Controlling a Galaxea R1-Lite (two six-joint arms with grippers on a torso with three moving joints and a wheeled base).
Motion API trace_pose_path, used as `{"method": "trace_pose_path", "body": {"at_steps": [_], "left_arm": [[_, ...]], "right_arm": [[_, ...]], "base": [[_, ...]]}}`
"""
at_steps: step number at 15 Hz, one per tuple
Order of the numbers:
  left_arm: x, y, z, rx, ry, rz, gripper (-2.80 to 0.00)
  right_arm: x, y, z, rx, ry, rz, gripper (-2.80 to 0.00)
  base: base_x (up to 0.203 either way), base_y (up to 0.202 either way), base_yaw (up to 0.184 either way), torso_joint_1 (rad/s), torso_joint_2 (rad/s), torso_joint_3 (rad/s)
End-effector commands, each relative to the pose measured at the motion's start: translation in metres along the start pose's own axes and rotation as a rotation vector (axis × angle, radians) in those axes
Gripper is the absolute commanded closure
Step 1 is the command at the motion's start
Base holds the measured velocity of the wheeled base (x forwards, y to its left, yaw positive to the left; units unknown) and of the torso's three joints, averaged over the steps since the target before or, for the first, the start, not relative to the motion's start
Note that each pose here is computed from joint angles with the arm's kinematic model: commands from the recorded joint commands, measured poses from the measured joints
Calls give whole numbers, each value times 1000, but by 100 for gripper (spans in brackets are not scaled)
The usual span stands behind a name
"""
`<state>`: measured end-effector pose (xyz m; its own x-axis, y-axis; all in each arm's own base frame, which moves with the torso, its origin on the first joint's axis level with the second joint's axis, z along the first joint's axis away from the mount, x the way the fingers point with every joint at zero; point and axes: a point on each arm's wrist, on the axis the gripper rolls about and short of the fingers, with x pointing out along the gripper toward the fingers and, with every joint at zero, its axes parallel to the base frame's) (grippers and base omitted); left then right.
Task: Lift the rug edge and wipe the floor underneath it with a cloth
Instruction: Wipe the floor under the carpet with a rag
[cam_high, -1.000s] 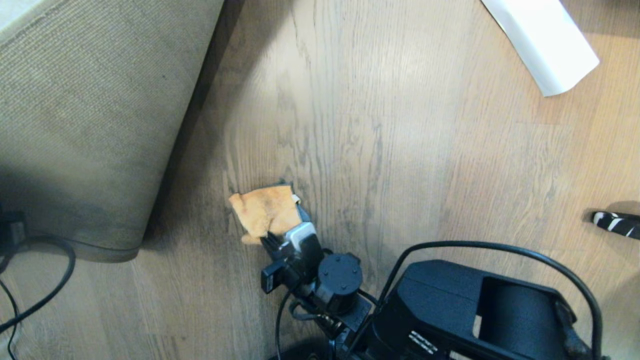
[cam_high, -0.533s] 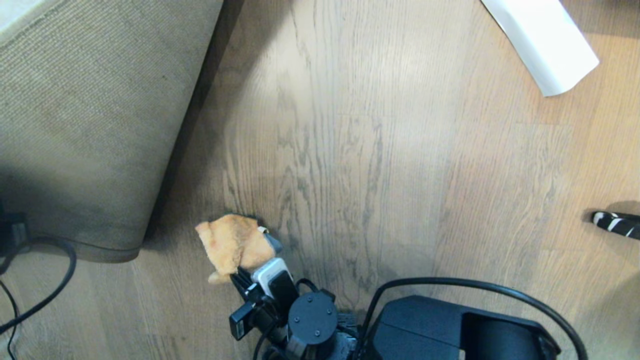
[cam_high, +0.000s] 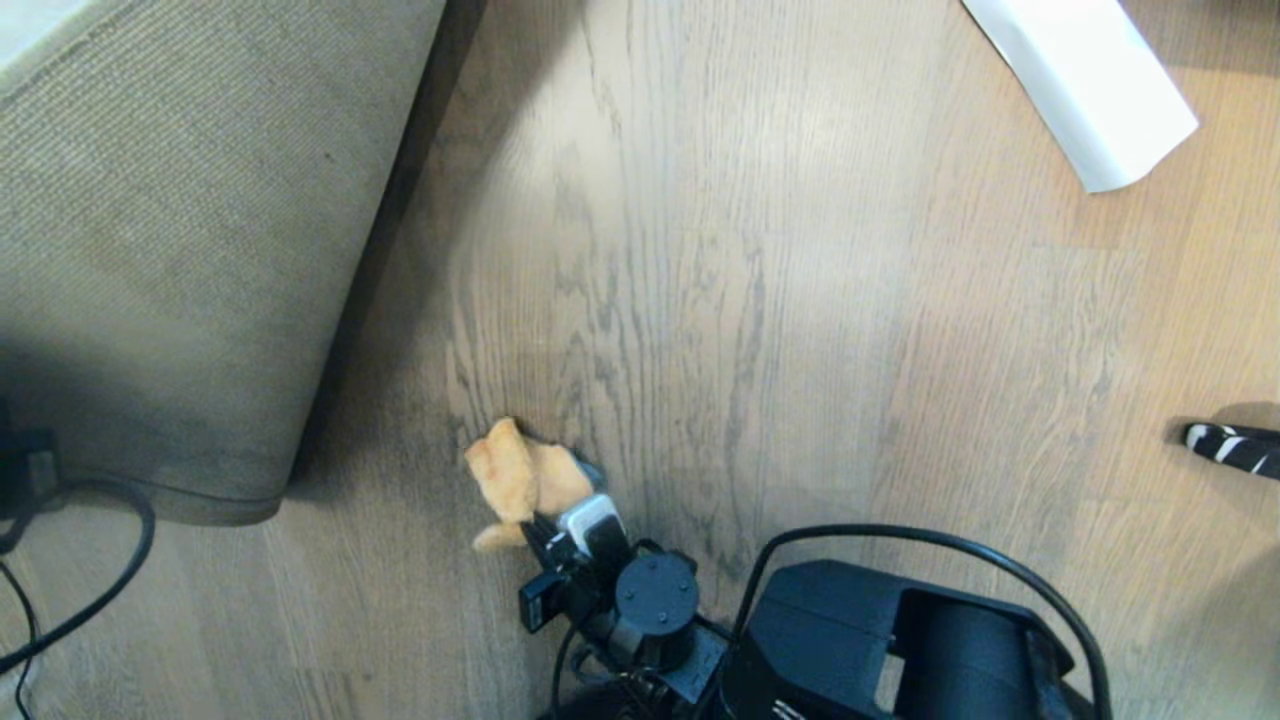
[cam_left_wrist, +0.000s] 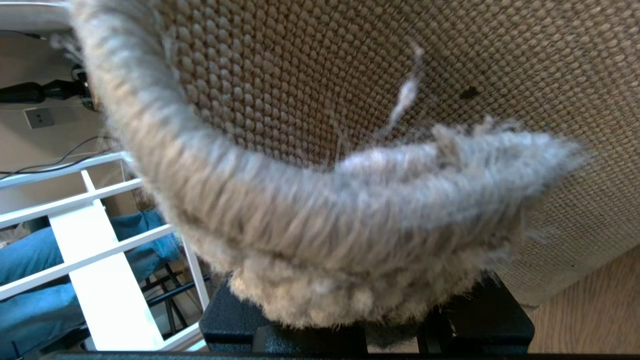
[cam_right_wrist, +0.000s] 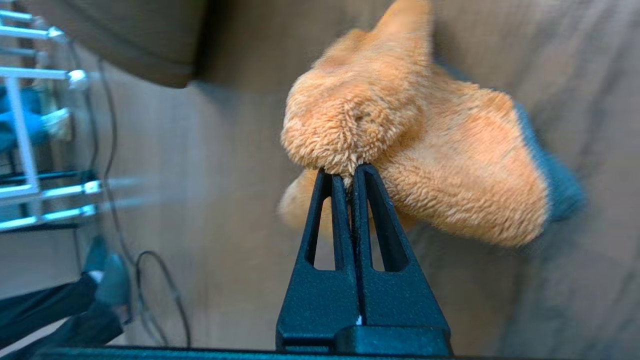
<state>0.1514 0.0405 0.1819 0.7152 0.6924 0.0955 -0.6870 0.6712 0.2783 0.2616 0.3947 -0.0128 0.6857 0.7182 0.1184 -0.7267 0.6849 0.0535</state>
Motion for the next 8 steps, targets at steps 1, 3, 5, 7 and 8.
{"method": "trace_pose_path", "body": {"at_steps": [1,3,5,7,8], "left_arm": [[0,0,0,-2,-4,5,0],[-1,0,-2,1,1,4,0],[-1,0,-2,1,1,4,0],[-1,0,-2,1,1,4,0],[-1,0,-2,1,1,4,0]], "right_arm": [[6,-16,4,6,-60,-34,0],[10,-31,8,4,-78,-66,0],[15,-42,17,4,-110,-90,0],[18,-58,27,2,-137,-121,0],[19,-66,33,0,-150,-138,0]], "base": [[0,0,0,0,0,0],[0,0,0,0,0,0],[0,0,0,0,0,0],[0,0,0,0,0,0],[0,0,0,0,0,0]]}}
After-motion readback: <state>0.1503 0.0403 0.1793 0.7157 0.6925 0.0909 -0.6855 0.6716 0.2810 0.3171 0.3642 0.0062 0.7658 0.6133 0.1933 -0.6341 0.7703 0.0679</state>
